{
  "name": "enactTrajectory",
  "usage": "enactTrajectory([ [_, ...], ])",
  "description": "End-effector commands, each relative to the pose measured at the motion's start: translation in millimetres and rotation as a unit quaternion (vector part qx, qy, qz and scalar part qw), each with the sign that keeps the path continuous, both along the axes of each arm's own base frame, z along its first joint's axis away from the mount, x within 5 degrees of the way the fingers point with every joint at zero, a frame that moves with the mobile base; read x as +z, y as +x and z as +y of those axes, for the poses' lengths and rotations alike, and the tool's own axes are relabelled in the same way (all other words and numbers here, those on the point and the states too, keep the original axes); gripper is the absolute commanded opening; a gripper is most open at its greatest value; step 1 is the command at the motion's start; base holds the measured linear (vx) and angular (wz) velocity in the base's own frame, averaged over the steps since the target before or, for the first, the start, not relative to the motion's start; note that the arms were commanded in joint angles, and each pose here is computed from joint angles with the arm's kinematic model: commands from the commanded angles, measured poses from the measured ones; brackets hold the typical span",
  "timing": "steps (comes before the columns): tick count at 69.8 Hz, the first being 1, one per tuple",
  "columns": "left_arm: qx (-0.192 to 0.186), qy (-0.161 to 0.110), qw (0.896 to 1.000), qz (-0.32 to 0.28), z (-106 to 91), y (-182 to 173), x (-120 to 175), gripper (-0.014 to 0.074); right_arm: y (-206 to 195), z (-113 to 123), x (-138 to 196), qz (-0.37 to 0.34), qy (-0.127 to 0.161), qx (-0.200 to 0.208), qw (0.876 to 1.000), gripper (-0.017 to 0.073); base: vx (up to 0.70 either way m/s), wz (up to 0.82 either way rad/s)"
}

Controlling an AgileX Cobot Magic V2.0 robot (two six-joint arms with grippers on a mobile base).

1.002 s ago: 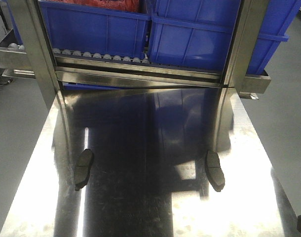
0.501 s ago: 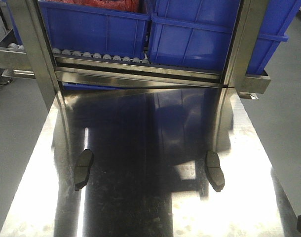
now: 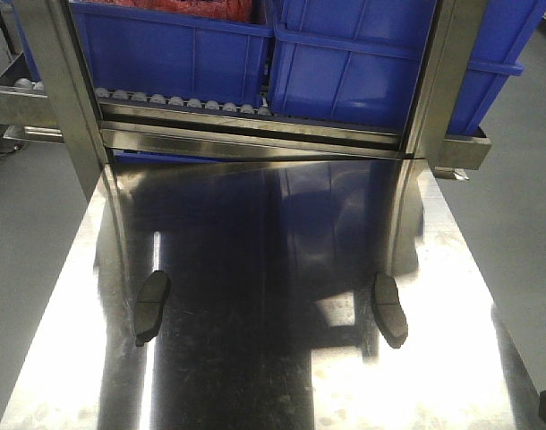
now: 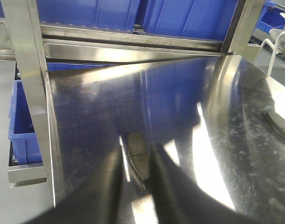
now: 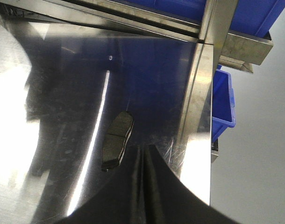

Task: Move and align brake pads A on conveyor
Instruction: 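Lower the open left gripper toward the brake pad nearest it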

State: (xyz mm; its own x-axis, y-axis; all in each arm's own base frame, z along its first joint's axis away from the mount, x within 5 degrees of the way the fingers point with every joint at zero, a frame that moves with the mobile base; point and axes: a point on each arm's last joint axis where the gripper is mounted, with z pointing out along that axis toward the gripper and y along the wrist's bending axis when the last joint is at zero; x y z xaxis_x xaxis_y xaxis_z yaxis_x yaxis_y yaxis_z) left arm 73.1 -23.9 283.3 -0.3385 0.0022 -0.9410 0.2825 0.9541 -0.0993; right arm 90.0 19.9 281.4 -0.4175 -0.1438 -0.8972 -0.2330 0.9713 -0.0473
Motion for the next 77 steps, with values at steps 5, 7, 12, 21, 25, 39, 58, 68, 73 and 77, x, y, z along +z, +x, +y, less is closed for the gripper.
enactTrajectory([
  [5,-0.006,-0.014,0.999,-0.040,-1.4,1,14,0.0568,4,1,14,-0.045,0.001,0.005,0.999,-0.0006,0.00,0.00],
  [7,-0.006,-0.014,0.999,-0.041,-1.4,1,14,0.0627,4,1,14,-0.045,0.001,0.005,0.999,-0.0006,0.00,0.00],
  [12,-0.006,-0.014,0.999,-0.041,-1.5,1,14,0.0720,4,1,14,-0.045,0.001,0.005,0.999,-0.0006,0.00,0.00],
  [21,-0.007,-0.029,0.999,-0.041,-2.4,1,15,0.0723,4,1,14,-0.045,0.001,0.005,0.999,-0.0006,0.00,0.00],
  [25,-0.009,-0.045,0.998,-0.043,-3.7,2,16,0.0709,4,1,14,-0.045,0.001,0.005,0.999,-0.0006,0.00,0.00],
  [39,-0.001,-0.042,0.999,0.019,-14.3,29,20,0.0666,4,1,14,-0.045,0.001,0.005,0.999,-0.0006,0.00,0.00],
  [58,0.019,-0.001,0.986,0.165,-44.2,108,29,0.0659,4,1,14,-0.045,0.001,0.005,0.999,-0.0006,0.00,0.00],
  [68,0.028,0.027,0.970,0.239,-61.5,153,22,0.0655,4,1,14,-0.045,0.001,0.005,0.999,-0.0006,0.00,0.00],
  [73,0.033,0.039,0.961,0.273,-69.7,175,16,0.0651,4,1,14,-0.045,0.001,0.005,0.999,-0.0006,0.00,0.00],
  [77,0.035,0.052,0.952,0.300,-75.9,192,7,0.0648,4,1,14,-0.045,0.001,0.005,0.999,-0.0006,0.00,0.00],
])
